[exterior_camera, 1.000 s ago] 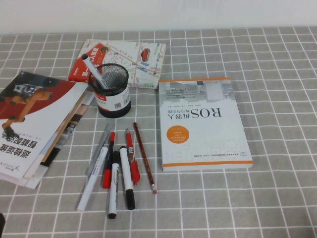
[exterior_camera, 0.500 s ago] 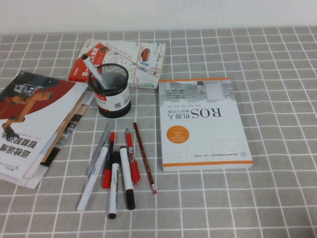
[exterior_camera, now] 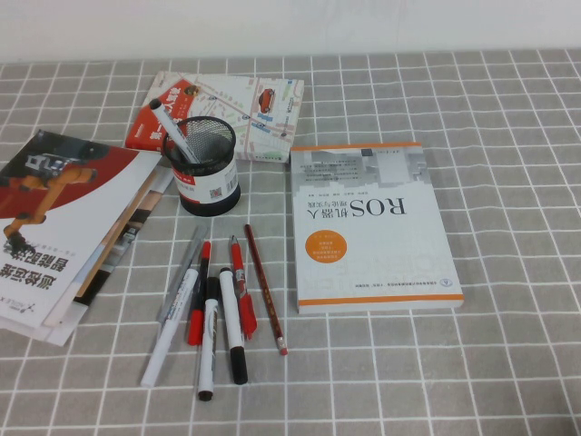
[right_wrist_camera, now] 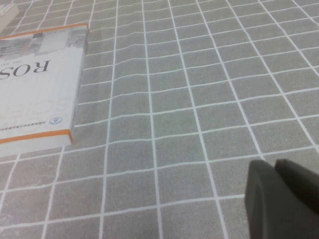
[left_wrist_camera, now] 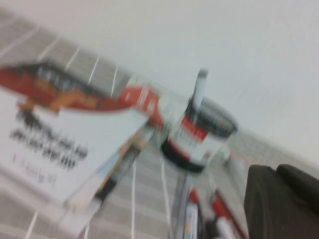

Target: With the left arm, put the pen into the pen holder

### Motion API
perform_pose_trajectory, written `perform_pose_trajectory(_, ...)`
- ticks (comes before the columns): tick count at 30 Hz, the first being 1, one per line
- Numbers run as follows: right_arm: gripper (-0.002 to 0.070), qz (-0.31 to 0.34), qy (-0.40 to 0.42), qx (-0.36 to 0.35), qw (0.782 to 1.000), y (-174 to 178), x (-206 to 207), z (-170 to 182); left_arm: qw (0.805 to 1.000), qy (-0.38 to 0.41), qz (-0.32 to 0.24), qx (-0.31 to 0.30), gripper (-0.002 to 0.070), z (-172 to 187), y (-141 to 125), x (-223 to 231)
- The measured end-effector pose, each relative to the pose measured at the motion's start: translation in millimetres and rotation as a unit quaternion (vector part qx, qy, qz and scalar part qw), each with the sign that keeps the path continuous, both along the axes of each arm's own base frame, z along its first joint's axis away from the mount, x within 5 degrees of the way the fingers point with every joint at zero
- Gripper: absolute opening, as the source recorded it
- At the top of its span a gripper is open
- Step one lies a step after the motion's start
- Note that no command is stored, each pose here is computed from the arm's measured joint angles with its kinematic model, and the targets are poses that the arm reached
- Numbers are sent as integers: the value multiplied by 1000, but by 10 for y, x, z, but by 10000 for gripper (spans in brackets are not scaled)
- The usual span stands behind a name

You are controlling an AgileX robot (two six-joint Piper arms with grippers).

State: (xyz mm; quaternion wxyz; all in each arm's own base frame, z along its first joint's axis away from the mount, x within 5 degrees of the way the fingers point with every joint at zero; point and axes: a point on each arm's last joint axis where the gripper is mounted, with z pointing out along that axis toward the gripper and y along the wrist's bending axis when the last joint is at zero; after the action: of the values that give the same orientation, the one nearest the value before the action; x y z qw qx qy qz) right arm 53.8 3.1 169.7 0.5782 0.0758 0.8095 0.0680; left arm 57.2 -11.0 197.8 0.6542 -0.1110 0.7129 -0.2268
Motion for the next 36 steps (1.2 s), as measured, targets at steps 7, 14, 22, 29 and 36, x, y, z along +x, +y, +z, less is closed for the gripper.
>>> perform_pose_trajectory(7,-15,0,0,0,1000,0,0,0,991,131,-20,29,-2,276,-60,153)
perform_pose_trajectory(14,-15,0,0,0,1000,0,0,0,964,234,-60,114,-2,674,-146,502)
perform_pose_trajectory(22,-15,0,0,0,1000,0,0,0,905,355,-126,199,-3,903,-264,1025)
perform_pose_trajectory(29,-15,0,0,0,1000,0,0,0,867,415,-160,225,-2,863,-356,1507)
perform_pose_trajectory(36,-15,0,0,0,1000,0,0,0,823,464,-211,251,-2,685,-596,1944)
